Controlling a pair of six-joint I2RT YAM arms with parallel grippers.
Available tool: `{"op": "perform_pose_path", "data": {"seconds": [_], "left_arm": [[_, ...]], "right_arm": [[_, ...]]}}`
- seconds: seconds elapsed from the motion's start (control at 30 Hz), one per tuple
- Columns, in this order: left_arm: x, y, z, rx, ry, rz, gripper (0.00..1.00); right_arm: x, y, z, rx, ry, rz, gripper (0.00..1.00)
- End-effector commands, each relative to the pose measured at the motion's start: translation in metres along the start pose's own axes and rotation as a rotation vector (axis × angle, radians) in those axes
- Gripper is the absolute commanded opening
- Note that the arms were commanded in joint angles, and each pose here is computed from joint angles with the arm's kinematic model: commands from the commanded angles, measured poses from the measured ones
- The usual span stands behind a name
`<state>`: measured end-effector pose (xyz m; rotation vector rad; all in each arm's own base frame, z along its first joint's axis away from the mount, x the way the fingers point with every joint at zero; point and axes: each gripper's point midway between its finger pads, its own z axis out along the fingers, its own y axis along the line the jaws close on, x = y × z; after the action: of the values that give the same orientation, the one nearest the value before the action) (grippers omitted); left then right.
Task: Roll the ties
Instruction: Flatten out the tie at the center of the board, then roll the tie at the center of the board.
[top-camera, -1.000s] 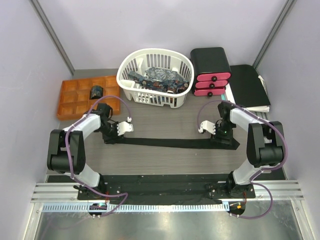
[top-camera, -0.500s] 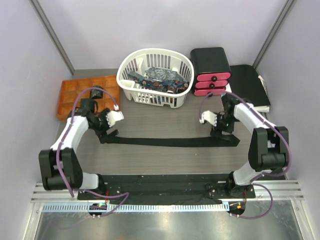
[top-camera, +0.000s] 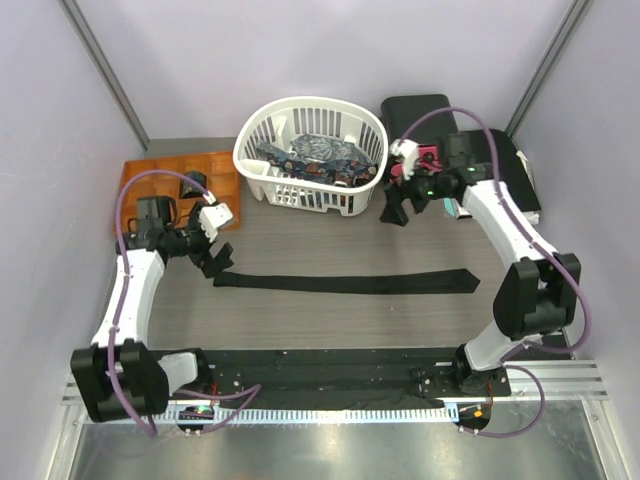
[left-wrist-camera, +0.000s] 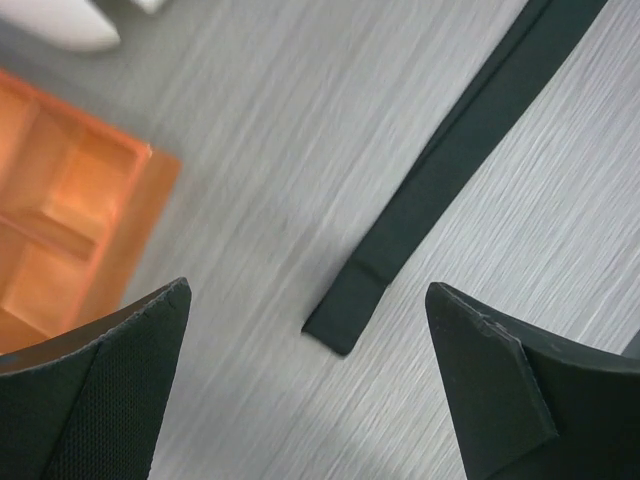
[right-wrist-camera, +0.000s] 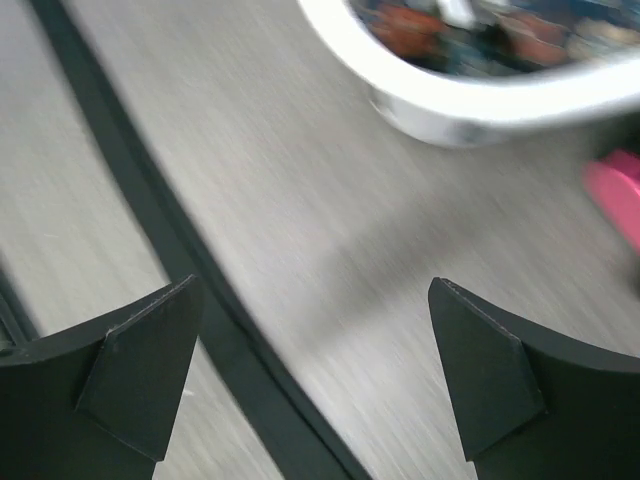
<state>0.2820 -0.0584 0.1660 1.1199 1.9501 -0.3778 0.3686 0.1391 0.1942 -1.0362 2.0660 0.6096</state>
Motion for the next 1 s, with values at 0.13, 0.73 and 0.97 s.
{"op": "perform_pose_path", "data": {"seconds": [0.13, 0.73, 0.97], "left_arm": [[0.077, 0.0, 0.003, 0.192, 0.135, 0.155, 0.99], [0.143, -0.008, 0.038, 0.361, 0.189, 0.292, 0.69], [0.149, -0.003, 0.047, 0.324, 0.179, 0.325, 0.58]], "right_arm": [[-0.002, 0.122, 0.087, -0.243, 0.013, 0.103, 1.0], [0.045, 0.186, 0.165, -0.299, 0.107, 0.191, 0.32], [0.071, 0.182, 0.179, -0.282, 0.176, 0.213, 0.26]]}}
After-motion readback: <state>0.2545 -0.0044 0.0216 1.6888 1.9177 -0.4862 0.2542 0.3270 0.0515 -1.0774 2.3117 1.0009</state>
